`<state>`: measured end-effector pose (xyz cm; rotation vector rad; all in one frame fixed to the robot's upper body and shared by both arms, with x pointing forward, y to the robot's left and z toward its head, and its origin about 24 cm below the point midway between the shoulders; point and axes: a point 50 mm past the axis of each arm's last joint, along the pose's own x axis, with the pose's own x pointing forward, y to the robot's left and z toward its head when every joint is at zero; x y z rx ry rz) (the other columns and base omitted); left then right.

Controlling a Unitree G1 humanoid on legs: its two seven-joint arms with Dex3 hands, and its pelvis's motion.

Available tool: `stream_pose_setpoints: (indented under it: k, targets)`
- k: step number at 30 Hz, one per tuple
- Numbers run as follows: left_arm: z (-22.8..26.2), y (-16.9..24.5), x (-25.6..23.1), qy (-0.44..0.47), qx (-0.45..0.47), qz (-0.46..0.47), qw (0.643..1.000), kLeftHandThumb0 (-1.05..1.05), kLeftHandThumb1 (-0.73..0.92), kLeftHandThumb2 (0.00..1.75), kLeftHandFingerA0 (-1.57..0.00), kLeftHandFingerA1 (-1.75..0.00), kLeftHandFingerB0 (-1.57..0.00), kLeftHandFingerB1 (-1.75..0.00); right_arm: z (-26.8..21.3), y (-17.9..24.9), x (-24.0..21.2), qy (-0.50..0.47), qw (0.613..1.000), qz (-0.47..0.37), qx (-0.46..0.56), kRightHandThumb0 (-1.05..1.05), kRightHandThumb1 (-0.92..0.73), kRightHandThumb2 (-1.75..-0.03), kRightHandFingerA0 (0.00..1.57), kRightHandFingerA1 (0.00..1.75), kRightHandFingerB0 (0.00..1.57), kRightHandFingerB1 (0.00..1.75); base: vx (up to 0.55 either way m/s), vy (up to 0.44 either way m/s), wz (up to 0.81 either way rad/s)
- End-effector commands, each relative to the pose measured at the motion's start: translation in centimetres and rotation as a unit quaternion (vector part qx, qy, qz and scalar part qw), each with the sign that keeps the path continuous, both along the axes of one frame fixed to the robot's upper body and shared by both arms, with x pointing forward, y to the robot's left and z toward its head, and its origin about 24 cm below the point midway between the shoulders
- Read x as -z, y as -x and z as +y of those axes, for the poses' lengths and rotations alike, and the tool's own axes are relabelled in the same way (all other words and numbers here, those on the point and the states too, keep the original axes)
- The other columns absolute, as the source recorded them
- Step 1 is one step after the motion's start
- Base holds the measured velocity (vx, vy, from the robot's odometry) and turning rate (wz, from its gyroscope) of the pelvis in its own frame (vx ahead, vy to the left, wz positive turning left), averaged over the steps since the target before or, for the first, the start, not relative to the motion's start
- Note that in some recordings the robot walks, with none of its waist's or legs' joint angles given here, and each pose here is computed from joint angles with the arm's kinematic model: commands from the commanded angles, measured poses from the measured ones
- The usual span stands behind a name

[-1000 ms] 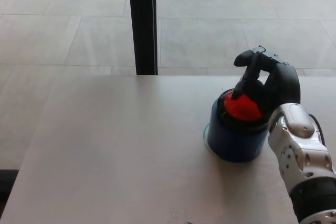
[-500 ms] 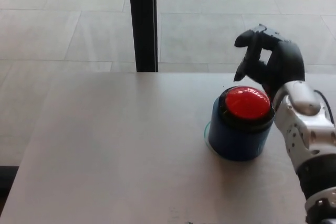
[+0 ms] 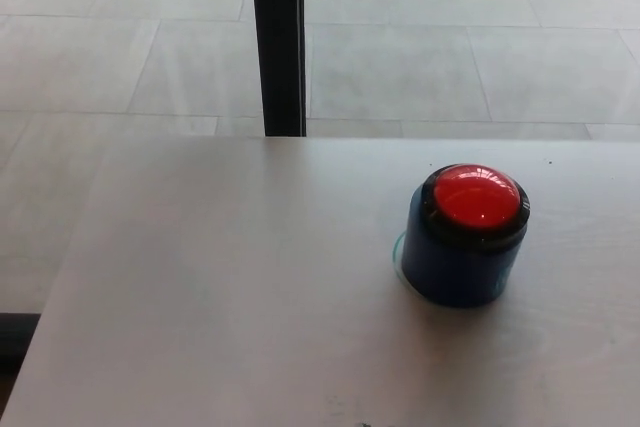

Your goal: The robot uses its right hand to press the red button kept in the middle of the desk

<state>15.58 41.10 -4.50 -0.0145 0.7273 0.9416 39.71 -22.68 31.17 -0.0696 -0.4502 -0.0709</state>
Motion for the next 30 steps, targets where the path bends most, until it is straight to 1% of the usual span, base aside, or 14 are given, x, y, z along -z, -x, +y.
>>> stream_pose_setpoints:
  k: [1, 4, 11, 12, 13, 14, 15, 18, 19, 20, 22, 23, 28, 30]
  targets:
    - [0.6, 0.3, -0.4, -0.014, 0.006, 0.012, 1.0, -0.35, 0.48, 1.16, -1.19, -1.7, -0.57, -1.13, -4.3, 1.9, -1.6, -0.003, 1.0, -0.011, 0.024, -0.25, -0.45, -1.29, 0.89, 1.75, 0.72, 1.5, 0.0, 0.0, 0.0]
    - [0.6, 0.3, -0.4, -0.008, -0.007, 0.006, 1.0, -0.36, 0.49, 1.15, -1.08, -1.72, -0.33, -1.0, -8.0, 3.6, -2.2, -0.024, 0.997, -0.014, 0.071, -0.17, -0.5, -1.31, 0.9, 1.75, 0.74, 1.49, 0.0, 0.0, 0.0]
    - [1.1, 0.0, -1.0, -0.015, -0.001, 0.01, 1.0, -0.37, 0.53, 1.14, -1.13, -1.75, -0.53, -1.16, -19.0, 11.7, -0.9, -0.061, 0.971, -0.039, 0.229, -0.22, -0.45, -1.27, 0.97, 1.75, 0.79, 1.45, 0.0, 0.0, 0.0]
    - [1.1, 0.0, -1.0, -0.012, -0.005, 0.009, 1.0, -0.36, 0.49, 1.13, -1.26, -1.63, -0.39, -0.94, -20.2, 12.8, -0.6, -0.072, 0.964, -0.032, 0.254, -0.3, -0.49, -1.19, 1.24, 1.39, 0.94, 1.19, 0.0, 0.0, 0.0]
    - [1.1, -0.1, -1.0, -0.017, -0.004, 0.013, 1.0, -0.35, 0.47, 1.12, -1.22, -1.62, -0.33, -0.92, -21.5, 14.0, -0.1, -0.075, 0.956, -0.023, 0.282, -0.31, -0.48, -1.19, 1.27, 1.4, 0.97, 1.18, 0.0, 0.0, 0.0]
    - [1.0, -0.1, -1.1, -0.024, 0.01, 0.022, 0.999, -0.41, 0.51, 1.16, -1.21, -1.33, -0.48, -0.86, -22.5, 15.2, 0.4, -0.08, 0.952, -0.018, 0.296, -0.33, -0.48, -1.2, 1.29, 1.41, 0.96, 1.19, 0.0, 0.0, 0.0]
    - [1.0, -0.2, -1.0, -0.025, 0.012, 0.024, 0.999, -0.33, 0.5, 1.12, -1.14, -1.6, -0.29, -0.89, -22.9, 15.7, 0.6, -0.08, 0.947, -0.015, 0.31, -0.35, -0.45, -1.19, 1.29, 1.4, 0.97, 1.17, 0.0, 0.0, 0.0]
    - [1.0, -0.2, -1.1, -0.023, 0.01, 0.019, 0.999, -0.34, 0.5, 1.15, -1.22, -1.63, -0.39, -0.94, -25.5, 19.0, 3.2, -0.058, 0.926, 0.007, 0.374, -0.44, -0.47, -1.2, 1.33, 1.41, 0.98, 1.18, 0.0, 0.0, 0.0]
    - [1.0, -0.1, -1.1, -0.024, 0.014, 0.024, 0.999, -0.37, 0.53, 1.12, -0.99, -1.74, -0.54, -1.18, -26.1, 19.9, 4.3, -0.062, 0.921, 0.012, 0.385, -0.44, -0.48, -1.2, 1.31, 1.41, 0.99, 1.19, 0.0, 0.0, 0.0]
    - [1.0, -0.1, -1.0, -0.013, -0.001, 0.009, 1.0, -0.36, 0.54, 1.13, -0.95, -1.75, -0.45, -1.13, -26.5, 20.7, 5.3, -0.061, 0.916, 0.019, 0.396, -0.4, -0.49, -1.17, 1.09, 1.75, 0.87, 1.43, 0.0, 0.0, 0.0]
    - [1.0, -0.1, -1.0, -0.014, 0.001, 0.011, 1.0, -0.37, 0.55, 1.13, -1.04, -1.75, -0.46, -1.11, -26.8, 21.2, 6.2, -0.063, 0.913, 0.026, 0.403, -0.44, -0.45, -1.18, 1.08, 1.75, 0.88, 1.48, 0.0, 0.0, 0.0]
    - [0.9, 0.2, -0.7, -0.016, 0.005, 0.017, 1.0, -0.35, 0.52, 1.13, -1.08, -1.63, -0.28, -0.92, -27.8, 22.4, 8.8, -0.095, 0.897, 0.049, 0.43, -0.47, -0.44, -1.2, 1.35, 1.45, 1.04, 1.22, 0.0, 0.0, 0.0]
    - [0.8, 0.2, -0.6, -0.015, -0.003, 0.017, 1.0, -0.35, 0.49, 1.15, -1.06, -1.66, -0.31, -0.96, -28.1, 25.9, 16.2, -0.162, 0.846, 0.086, 0.501, -0.44, -0.48, -1.21, 1.4, 1.47, 1.01, 1.22, 0.0, 0.0, 0.0]
    - [0.7, 0.2, -0.5, -0.013, -0.001, 0.017, 1.0, -0.34, 0.49, 1.14, -1.17, -1.64, -0.34, -0.94, -28.1, 26.7, 17.4, -0.17, 0.832, 0.093, 0.519, -0.37, -0.46, -1.22, 1.14, 1.75, 0.89, 1.47, 0.0, 0.0, 0.0]
